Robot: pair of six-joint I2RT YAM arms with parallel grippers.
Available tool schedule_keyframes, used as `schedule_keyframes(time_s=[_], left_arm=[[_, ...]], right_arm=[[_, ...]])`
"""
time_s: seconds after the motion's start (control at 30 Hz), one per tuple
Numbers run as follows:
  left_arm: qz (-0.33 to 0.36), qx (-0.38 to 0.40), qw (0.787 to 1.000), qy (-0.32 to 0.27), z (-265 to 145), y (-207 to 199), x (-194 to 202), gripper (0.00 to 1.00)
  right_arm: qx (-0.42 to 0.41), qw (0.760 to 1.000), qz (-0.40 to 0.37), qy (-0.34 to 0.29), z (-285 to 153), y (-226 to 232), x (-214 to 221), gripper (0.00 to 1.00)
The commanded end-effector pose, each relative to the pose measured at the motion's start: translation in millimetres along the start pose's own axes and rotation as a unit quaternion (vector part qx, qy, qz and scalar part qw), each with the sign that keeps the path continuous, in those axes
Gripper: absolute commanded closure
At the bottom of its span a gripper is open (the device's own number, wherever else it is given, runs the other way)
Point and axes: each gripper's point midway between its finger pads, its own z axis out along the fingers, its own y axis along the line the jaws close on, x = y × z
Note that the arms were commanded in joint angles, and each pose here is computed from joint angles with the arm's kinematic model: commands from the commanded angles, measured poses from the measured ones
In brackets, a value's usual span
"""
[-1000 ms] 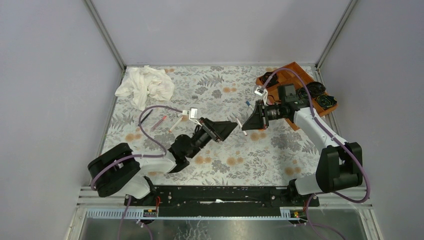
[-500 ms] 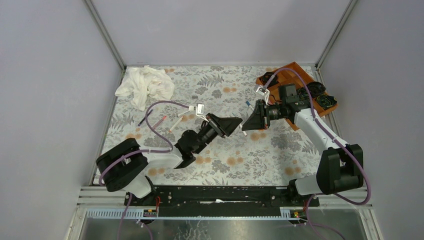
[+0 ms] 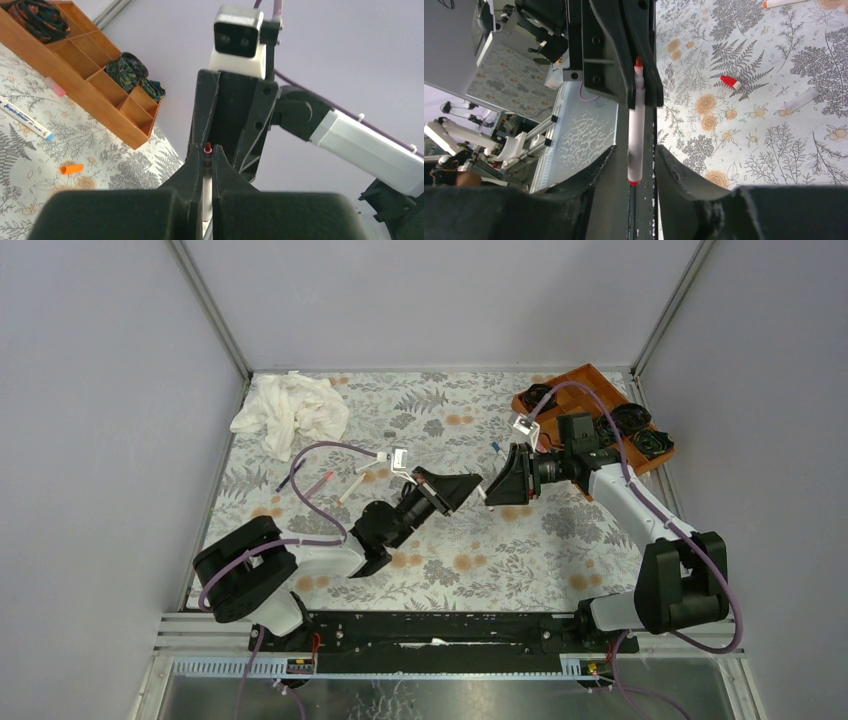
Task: Insert the pens into the pen caps
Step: Pick up the pen from the center of the board.
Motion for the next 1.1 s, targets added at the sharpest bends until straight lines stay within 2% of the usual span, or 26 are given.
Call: schedule_keyframes(time_s=[0.0,0.23,0.43,0.53,1.07], left_arm=[[-0.001,0.024,0.998,-0.066,-1.5,-17.6,-22.9,1.0],[-0.005,0.034,0.997,-0.075,5.1,-24.4,-16.7,1.0],[-0.009,0.03,0.996,-0.082,3.0,-21.8,-13.6,1.0],[-0.01,0.028,0.996,-0.089,1.6,-20.9,-14.8,1.0],[-0.016,0.026,0.994,-0.104,2.5,-20.4,-17.9,1.0]], right_arm=[[-0.022,1.0,-0.02,-0.006,2.9,15.6,-5.3,0.57],[-0.003,1.0,-0.017,-0.023,13.5,13.4,-14.1,0.56],[0.014,0.998,0.004,-0.059,14.3,16.1,-20.6,0.61],[0.013,0.998,0.01,-0.058,14.4,15.1,-20.2,0.67],[-0.008,0.999,0.017,-0.038,24.1,19.2,-13.0,0.71]])
